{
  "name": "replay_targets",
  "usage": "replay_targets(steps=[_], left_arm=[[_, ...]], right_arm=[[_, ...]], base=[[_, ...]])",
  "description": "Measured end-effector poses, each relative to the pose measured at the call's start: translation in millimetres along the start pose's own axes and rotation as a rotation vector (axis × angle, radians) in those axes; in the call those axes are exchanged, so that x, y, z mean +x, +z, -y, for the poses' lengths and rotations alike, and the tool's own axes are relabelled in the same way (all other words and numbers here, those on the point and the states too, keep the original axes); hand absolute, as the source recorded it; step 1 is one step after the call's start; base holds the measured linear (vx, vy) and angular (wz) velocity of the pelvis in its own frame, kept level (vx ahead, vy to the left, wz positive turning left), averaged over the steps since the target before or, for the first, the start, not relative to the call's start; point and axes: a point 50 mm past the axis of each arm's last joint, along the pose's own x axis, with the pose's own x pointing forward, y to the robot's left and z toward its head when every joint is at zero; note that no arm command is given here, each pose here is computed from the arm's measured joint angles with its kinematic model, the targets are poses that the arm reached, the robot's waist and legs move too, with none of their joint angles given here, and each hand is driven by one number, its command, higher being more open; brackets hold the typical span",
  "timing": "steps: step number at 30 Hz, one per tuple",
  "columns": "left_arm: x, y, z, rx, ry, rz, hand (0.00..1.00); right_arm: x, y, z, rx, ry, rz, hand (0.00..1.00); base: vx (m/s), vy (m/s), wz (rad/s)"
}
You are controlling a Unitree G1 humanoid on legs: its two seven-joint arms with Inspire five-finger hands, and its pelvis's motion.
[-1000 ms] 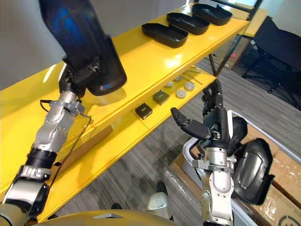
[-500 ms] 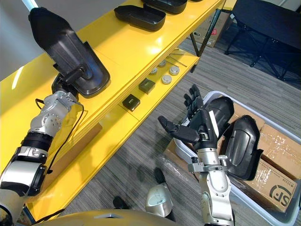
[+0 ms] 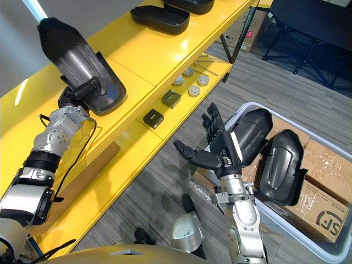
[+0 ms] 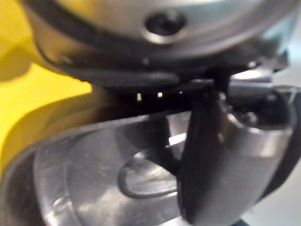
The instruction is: Walk over and take three plastic housings, then place them on the shelf
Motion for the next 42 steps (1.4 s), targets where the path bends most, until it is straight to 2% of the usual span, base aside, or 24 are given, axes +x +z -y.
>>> replay_targets(steps=[3,9,15,22,26,36,42], left_arm=[[1.3,5.9,4.5,-0.002,0.005,0.015,1.0],[4.7,38.9,20.9,-0.027,0.058,0.116,1.0],[2.9,69.0,25.9,-0.086,0.133,0.24,1.0],[0.0,80.6,22.1,-0.152,0.28,0.302,1.0],[0.1,81.6,20.6,-0.148,0.286,0.304,1.0],[4.6,78.8,11.9,0.345,0.434,0.246,1.0],[8.2,88.2,5.8,0.507,0.458,0.204,1.0]], right_arm=[[0.6,-1.1,-3.4,0.009,0.0,-0.003,1.0],[7.7,2.2,-7.0,0.018,0.013,0.023,1.0],[10.0,-0.4,-19.3,0.054,0.035,0.018,1.0],[9.7,-4.6,-32.4,0.099,0.047,0.001,1.0],[9.2,-5.6,-34.6,0.106,0.041,-0.004,1.0],[7.5,4.5,-47.5,0.135,0.093,0.033,1.0],[6.7,2.3,-56.7,0.165,0.122,0.017,1.0]], base=[[-0.04,-0.042,0.01],[-0.07,-0.037,0.0],[-0.04,-0.036,0.0],[-0.03,-0.034,-0.01],[-0.01,-0.024,0.03],[-0.03,-0.02,0.07],[-0.04,-0.026,0.01]])
